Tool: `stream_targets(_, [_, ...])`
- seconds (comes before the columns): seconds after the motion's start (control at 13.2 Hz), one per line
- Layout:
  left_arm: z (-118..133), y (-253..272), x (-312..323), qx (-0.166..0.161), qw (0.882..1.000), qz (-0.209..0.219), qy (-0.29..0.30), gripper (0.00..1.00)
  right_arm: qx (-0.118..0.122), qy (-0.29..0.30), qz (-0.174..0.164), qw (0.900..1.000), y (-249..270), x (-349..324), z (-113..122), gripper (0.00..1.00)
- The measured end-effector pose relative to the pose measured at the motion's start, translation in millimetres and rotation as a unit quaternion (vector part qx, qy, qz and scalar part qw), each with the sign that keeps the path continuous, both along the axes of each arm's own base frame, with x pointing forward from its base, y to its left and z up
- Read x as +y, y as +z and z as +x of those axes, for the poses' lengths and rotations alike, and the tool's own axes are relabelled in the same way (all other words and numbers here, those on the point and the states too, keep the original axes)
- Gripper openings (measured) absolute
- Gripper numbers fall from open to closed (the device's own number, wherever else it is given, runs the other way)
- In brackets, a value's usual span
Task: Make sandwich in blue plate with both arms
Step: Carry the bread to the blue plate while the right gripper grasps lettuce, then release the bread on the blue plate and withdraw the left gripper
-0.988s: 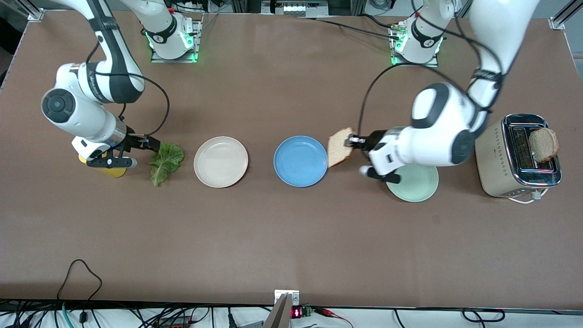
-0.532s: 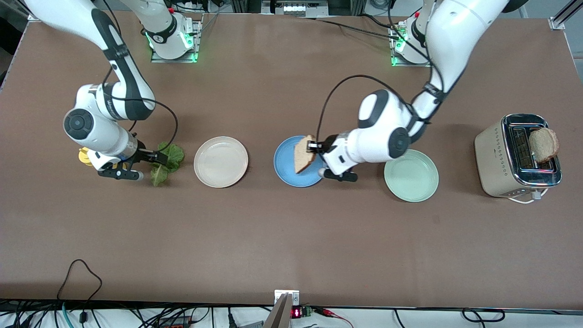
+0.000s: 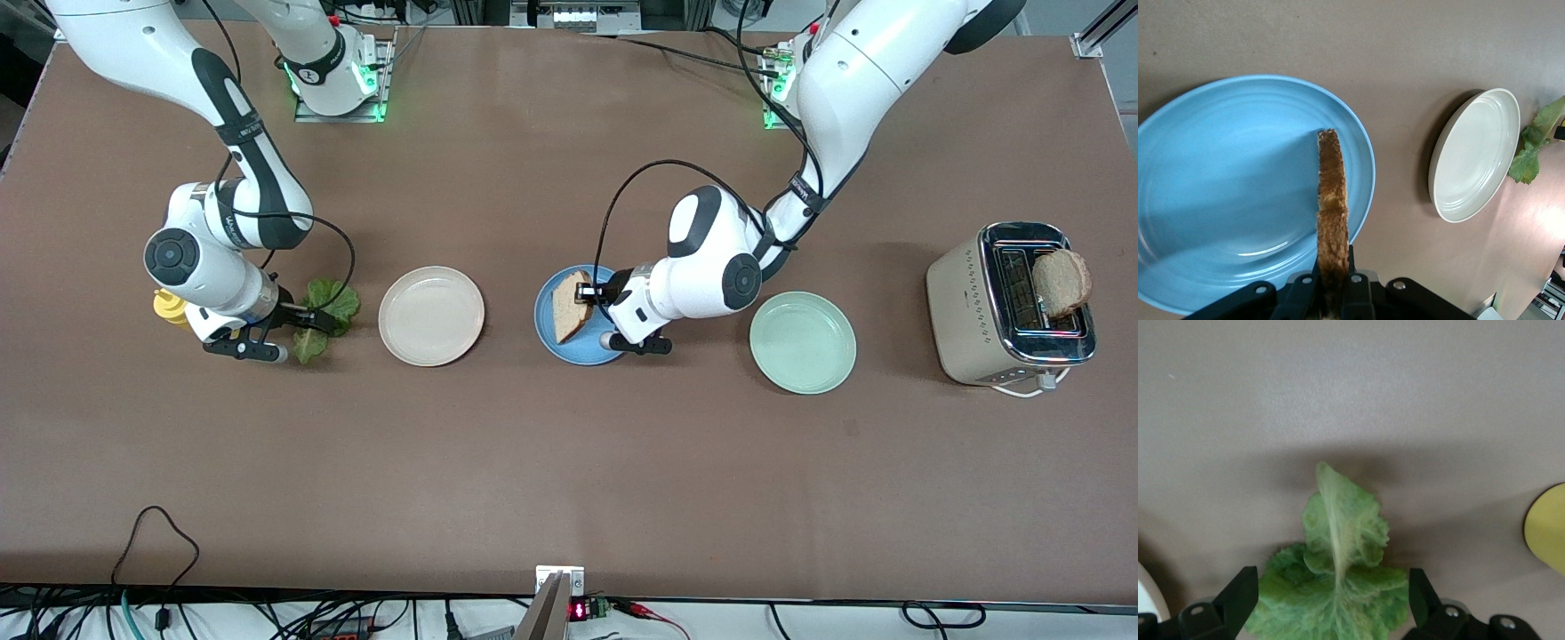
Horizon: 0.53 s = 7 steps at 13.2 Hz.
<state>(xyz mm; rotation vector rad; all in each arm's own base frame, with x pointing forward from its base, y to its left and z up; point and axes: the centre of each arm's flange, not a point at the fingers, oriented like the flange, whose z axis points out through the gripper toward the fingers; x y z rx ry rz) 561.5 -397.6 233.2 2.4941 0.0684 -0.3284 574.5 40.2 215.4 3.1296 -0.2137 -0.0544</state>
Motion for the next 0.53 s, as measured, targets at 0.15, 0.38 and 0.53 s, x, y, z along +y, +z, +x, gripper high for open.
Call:
stream_targets(0.15, [6,-4,10,0.002,1.000,0.003,0.008,0.22,-0.002,-0.001,0.000,1.000,0,0,3,1.00])
stream_targets(0.38, [18,-9,29,0.001,1.000,0.007,0.021,0.52,0.011,-0.003,0.000,1.000,-15,-1,1,1.00])
stream_targets(0.53, [24,-14,41,-0.010,1.000,0.009,0.016,0.75,0.018,-0.003,0.000,1.000,-25,-1,1,1.00])
